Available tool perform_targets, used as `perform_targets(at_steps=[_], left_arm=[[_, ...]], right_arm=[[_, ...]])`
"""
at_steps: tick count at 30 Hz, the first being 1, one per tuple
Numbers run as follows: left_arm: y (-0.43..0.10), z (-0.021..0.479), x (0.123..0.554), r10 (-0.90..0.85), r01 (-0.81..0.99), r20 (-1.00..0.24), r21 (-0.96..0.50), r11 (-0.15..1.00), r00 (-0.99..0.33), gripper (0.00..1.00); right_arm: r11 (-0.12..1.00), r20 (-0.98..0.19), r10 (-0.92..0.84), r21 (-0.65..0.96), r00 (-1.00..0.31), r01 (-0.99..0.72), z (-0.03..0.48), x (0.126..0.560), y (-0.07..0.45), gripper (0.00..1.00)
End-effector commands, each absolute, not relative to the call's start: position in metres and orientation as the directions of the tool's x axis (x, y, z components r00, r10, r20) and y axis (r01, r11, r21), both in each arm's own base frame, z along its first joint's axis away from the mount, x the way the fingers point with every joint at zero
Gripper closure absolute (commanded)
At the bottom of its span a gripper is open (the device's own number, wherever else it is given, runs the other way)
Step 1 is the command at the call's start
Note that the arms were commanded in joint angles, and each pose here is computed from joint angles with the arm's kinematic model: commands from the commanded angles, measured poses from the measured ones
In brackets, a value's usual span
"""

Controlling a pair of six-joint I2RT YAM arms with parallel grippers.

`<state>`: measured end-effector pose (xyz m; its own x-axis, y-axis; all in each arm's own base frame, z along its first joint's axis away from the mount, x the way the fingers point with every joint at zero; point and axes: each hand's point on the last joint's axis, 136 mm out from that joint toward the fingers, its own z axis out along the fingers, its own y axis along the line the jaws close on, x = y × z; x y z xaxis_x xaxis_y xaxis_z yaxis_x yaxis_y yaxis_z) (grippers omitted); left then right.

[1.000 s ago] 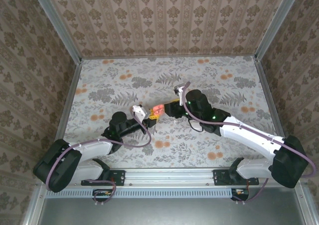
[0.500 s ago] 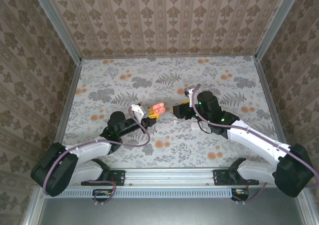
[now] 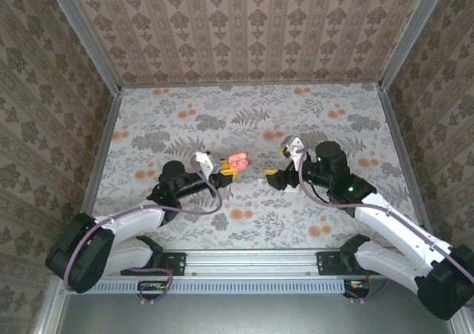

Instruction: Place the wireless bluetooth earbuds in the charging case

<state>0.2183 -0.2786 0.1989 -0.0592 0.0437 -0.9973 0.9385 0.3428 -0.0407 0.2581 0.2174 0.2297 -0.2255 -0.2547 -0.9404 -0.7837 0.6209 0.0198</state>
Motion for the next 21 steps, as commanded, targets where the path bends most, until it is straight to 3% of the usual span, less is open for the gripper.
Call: perform_targets(at_steps=[1, 11, 21], left_arm=[[-0.284, 0.214, 0.212, 0.017, 0.960, -0.999, -0.042, 0.276, -0.049, 0.91], [-0.292, 0.221, 0.201, 0.012, 0.985, -1.000, -0.012, 0.174, -0.014, 0.91], [-0.297, 0.227, 0.201, 0.008, 0.990, -1.000, 0.004, 0.141, 0.003, 0.90]], right_arm=[[0.514, -0.929, -0.356, -0.104, -0.102, -0.851, 0.220, 0.243, 0.218, 0.08], [0.236, -0.855, -0.515, -0.075, -0.059, -0.969, 0.185, 0.220, 0.231, 0.12], [0.123, -0.853, -0.518, 0.007, -0.071, -0.992, 0.184, 0.226, 0.253, 0.14]])
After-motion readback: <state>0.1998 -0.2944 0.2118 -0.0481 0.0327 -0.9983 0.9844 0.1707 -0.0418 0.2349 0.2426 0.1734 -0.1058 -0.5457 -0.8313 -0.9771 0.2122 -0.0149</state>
